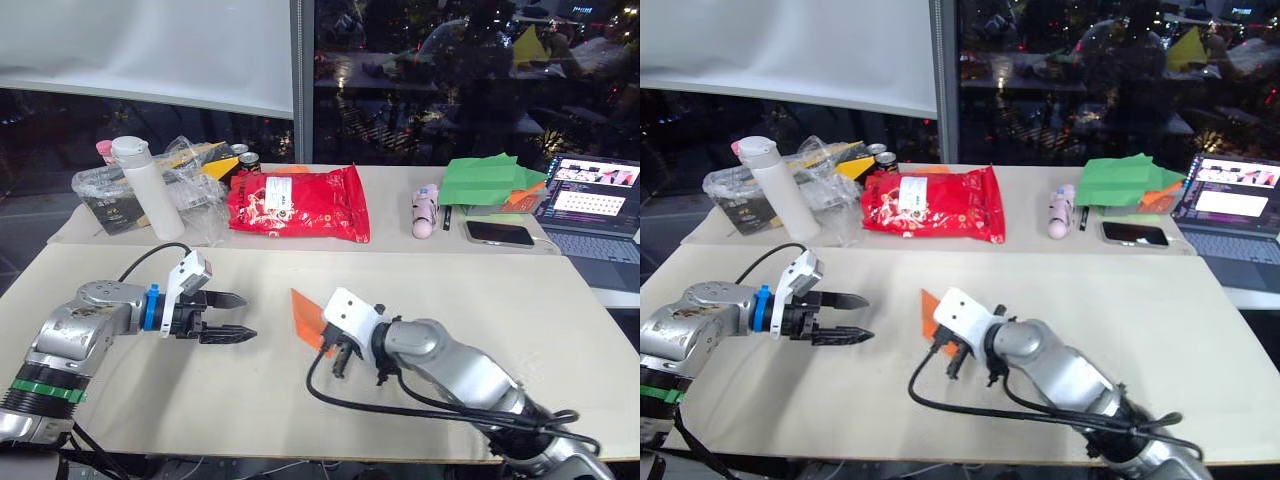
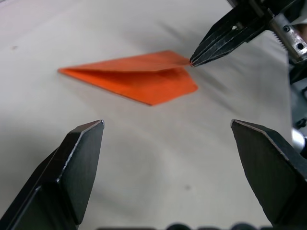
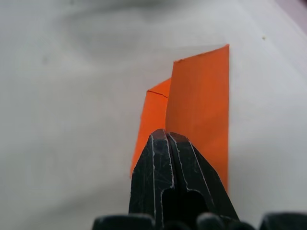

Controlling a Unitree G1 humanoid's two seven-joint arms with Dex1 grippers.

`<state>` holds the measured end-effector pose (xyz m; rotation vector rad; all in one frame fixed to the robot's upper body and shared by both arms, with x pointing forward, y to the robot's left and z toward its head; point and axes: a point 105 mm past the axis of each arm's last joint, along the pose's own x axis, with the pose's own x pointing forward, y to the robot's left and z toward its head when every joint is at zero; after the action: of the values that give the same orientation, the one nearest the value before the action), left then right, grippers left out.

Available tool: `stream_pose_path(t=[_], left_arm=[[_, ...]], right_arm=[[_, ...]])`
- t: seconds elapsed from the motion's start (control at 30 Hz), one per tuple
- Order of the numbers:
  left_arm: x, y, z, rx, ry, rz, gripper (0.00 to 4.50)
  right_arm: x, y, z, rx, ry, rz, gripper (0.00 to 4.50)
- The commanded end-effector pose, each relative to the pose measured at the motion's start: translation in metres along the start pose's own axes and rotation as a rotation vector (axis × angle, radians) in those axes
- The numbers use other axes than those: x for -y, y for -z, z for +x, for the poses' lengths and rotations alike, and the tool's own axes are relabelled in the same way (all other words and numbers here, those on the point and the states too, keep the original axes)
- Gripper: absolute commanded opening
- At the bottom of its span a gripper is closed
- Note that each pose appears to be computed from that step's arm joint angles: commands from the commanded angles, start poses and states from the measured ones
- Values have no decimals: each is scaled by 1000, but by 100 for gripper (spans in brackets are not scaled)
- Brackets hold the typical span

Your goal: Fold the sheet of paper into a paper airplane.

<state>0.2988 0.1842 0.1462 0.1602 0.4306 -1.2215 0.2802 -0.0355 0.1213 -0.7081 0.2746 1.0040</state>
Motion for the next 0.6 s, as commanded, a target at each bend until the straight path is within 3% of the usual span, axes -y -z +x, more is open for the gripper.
stream_pose_path(t=[0.03,0.23,0.37,0.4,0.6], left_arm=[[0,-16,1,41,15,84,450],[0,-22,25,79,60,145,450],[4,-13,41,46,96,211,450],[6,-11,46,46,106,226,395],[18,-4,71,60,197,337,197]], right_arm=[[-10,-21,-13,117,-86,-211,2],[-28,-4,-29,149,-243,-478,2],[-31,6,-34,152,-288,-557,2],[-32,9,-35,152,-297,-563,0],[-36,14,-32,153,-310,-557,0]])
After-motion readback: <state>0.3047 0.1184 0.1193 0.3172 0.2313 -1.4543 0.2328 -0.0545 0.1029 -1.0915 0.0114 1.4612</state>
